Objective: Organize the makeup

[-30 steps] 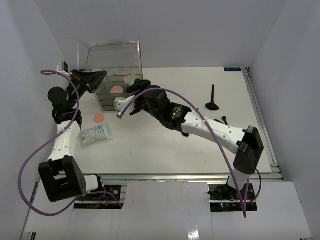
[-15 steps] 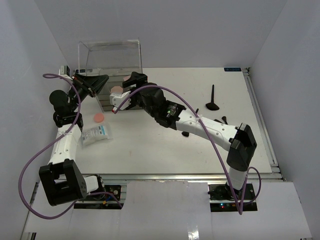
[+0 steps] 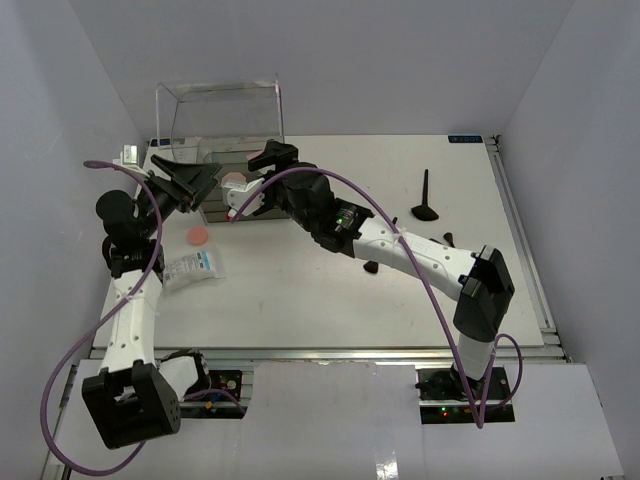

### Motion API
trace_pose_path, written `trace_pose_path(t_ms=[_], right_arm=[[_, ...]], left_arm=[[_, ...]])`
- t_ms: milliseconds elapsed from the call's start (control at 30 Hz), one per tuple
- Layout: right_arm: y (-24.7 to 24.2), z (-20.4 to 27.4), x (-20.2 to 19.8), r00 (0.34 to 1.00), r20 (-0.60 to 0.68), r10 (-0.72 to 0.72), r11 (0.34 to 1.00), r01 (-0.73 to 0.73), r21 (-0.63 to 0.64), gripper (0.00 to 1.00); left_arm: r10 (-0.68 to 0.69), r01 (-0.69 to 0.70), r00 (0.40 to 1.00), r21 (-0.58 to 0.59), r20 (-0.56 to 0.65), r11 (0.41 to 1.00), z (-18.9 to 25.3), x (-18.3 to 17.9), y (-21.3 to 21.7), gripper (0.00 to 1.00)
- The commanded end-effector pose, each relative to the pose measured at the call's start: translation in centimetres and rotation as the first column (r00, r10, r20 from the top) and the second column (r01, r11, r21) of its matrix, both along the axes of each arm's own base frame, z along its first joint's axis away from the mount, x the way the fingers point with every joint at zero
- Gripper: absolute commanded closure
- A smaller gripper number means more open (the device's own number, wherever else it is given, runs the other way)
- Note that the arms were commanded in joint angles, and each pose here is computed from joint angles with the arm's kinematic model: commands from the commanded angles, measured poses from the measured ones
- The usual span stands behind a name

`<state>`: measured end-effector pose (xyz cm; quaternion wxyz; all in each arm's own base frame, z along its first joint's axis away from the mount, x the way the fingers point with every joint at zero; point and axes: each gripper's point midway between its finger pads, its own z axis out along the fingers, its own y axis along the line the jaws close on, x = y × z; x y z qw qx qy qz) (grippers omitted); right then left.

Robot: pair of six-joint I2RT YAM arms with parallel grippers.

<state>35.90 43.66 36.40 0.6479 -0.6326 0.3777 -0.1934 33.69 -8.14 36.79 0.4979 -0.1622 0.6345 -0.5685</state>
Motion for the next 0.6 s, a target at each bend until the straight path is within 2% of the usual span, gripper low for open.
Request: trace_pose_path(t_ms=[0, 100, 267, 433, 567], right_arm=[[-0.7, 4.4, 0.3, 0.998, 0.061, -0.019, 0.993, 0.012, 0.117, 0.21], [-0.6, 4.3, 0.3, 0.998, 0.059, -0.017, 0.993, 0.01, 0.116, 0.21], [-0.5, 4.3, 0.3, 0.999, 0.05, -0.013, 0.993, 0.007, 0.119, 0.21], [-0.5, 3.8, 0.3, 0.999, 0.038, -0.01, 0.994, 0.006, 0.113, 0.21], [-0.6, 3.7, 0.3, 1.0, 0.03, -0.007, 0.993, 0.004, 0.114, 0.21]], left_arm=[[0.096, -0.1, 0.995, 0.19, 0.033, 0.977, -2.1, -1.8, 0.6, 0.02], [0.183, -0.179, 0.983, 0.288, 0.013, 0.941, -3.7, -2.7, 1.8, 0.02], [0.347, -0.283, 0.936, 0.458, -0.06, 0.843, -8.4, -3.2, 4.7, 0.04], [0.452, -0.303, 0.883, 0.582, -0.126, 0.754, -12.4, -3.3, 7.1, 0.05], [0.472, -0.261, 0.861, 0.633, -0.188, 0.729, -15.5, -2.5, 8.0, 0.06]])
